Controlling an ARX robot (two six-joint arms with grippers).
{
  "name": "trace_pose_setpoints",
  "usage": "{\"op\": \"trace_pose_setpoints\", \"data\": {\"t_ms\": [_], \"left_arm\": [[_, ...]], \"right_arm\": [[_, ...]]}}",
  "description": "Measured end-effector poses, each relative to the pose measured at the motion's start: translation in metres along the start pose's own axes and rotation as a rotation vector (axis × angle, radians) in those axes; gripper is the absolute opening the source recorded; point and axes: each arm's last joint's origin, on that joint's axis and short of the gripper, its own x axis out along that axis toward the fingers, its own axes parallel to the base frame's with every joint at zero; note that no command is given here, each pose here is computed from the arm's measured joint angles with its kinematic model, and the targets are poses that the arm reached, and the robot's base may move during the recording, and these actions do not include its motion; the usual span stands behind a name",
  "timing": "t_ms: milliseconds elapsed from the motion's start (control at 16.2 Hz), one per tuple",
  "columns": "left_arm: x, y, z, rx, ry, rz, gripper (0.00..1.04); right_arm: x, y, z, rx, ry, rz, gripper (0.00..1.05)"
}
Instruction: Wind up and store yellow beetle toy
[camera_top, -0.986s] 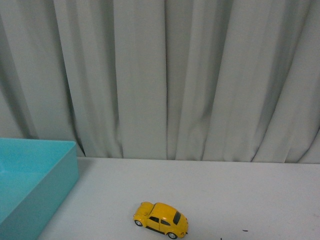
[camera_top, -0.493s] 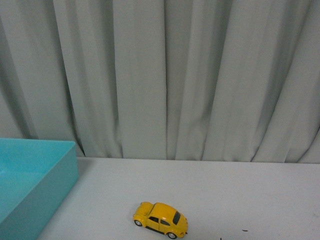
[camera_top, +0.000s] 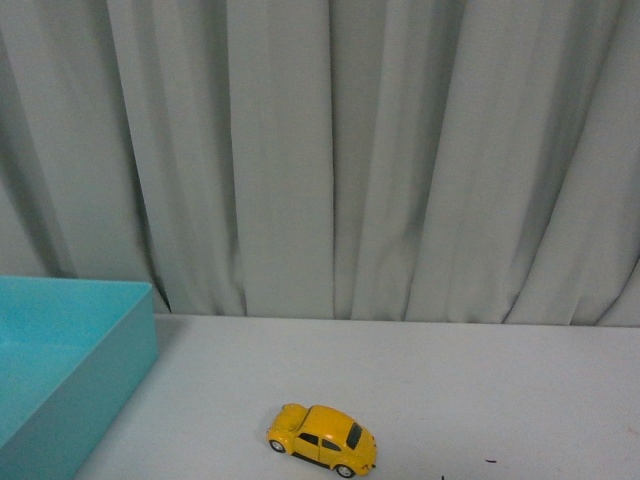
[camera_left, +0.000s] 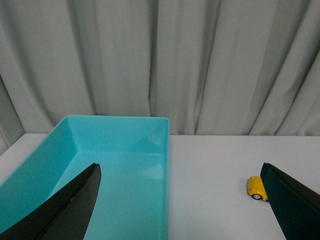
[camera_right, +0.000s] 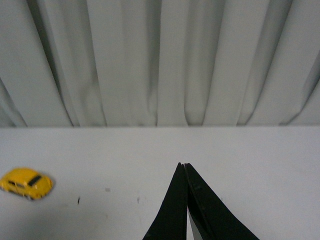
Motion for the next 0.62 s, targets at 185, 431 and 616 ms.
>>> {"op": "trace_pose_setpoints", "data": {"t_ms": [185,431,616], "left_arm": [[0.0,0.0,0.0,0.0,0.0,-0.001,0.98],[0.0,0.0,0.0,0.0,0.0,-0.001,0.98],[0.0,0.0,0.0,0.0,0.0,-0.001,0.98]], "right_arm": [[-0.0026,-0.0001,0.0031,0.0,-0.042,-0.001,0.02],[-0.0027,-0.0001,0.0033,0.0,-0.044,-0.001,0.24],[-0.0027,-0.0001,0.0033,0.0,-0.044,-0.001,0.58]]}}
